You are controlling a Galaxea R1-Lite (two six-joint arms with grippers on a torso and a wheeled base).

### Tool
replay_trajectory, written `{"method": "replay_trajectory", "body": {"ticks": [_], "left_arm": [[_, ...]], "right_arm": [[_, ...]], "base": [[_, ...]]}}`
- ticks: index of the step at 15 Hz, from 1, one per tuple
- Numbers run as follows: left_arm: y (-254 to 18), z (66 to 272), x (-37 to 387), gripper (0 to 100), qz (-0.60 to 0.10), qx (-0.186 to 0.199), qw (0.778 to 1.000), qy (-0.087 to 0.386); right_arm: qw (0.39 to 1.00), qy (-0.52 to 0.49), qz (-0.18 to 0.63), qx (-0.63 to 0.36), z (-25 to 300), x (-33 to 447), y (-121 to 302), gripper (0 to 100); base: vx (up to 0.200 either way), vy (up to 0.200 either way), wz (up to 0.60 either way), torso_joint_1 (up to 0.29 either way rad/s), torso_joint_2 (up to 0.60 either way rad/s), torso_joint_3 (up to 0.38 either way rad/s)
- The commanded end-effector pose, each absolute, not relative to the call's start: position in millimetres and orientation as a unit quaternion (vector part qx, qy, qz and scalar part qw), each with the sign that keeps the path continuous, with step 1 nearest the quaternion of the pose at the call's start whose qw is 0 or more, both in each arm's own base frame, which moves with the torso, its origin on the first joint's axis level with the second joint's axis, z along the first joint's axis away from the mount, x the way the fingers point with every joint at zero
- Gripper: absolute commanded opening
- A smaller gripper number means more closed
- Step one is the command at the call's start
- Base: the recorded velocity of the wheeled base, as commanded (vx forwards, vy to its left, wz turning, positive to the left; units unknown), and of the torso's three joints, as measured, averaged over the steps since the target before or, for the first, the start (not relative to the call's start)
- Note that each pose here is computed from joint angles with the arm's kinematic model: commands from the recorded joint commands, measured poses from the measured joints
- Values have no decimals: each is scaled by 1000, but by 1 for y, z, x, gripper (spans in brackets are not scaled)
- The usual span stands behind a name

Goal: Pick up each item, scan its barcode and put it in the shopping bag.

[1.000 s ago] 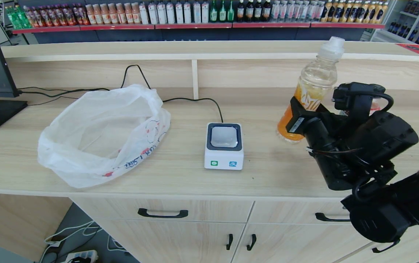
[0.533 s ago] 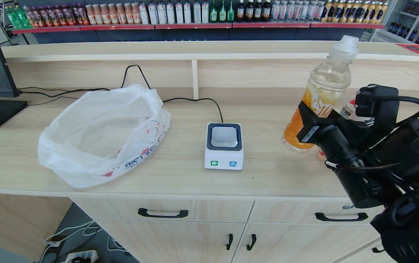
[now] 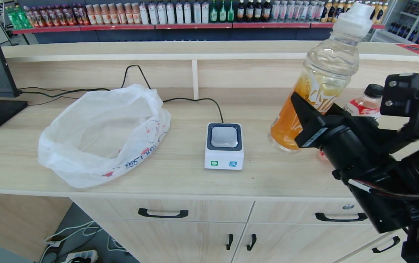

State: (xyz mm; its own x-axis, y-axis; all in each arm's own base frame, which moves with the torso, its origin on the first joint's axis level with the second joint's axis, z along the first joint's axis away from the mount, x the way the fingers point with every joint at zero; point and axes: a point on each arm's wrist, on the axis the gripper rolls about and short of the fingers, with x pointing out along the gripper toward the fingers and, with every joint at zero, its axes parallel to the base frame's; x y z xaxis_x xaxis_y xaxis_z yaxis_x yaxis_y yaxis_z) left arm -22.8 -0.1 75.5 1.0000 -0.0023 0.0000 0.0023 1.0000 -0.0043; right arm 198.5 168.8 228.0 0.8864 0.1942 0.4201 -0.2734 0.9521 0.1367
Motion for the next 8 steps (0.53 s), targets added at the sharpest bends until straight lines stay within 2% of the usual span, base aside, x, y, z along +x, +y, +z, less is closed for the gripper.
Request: {"method": "replay_trajectory", "body": {"ticks": [1, 5, 8], "left_arm": [[0, 75, -23, 0, -1, -2, 1000, 0], [0, 75, -23, 0, -1, -2, 1000, 0], [0, 75, -23, 0, -1, -2, 1000, 0]], "right_arm": [[964, -203, 138, 98, 229, 179, 164, 0], [966, -187, 155, 84, 216, 144, 131, 0], [954, -201, 206, 83, 219, 140, 131, 0]], "base": [[0, 0, 0, 0, 0, 0], [0, 0, 0, 0, 0, 0], [0, 0, 0, 0, 0, 0]]}}
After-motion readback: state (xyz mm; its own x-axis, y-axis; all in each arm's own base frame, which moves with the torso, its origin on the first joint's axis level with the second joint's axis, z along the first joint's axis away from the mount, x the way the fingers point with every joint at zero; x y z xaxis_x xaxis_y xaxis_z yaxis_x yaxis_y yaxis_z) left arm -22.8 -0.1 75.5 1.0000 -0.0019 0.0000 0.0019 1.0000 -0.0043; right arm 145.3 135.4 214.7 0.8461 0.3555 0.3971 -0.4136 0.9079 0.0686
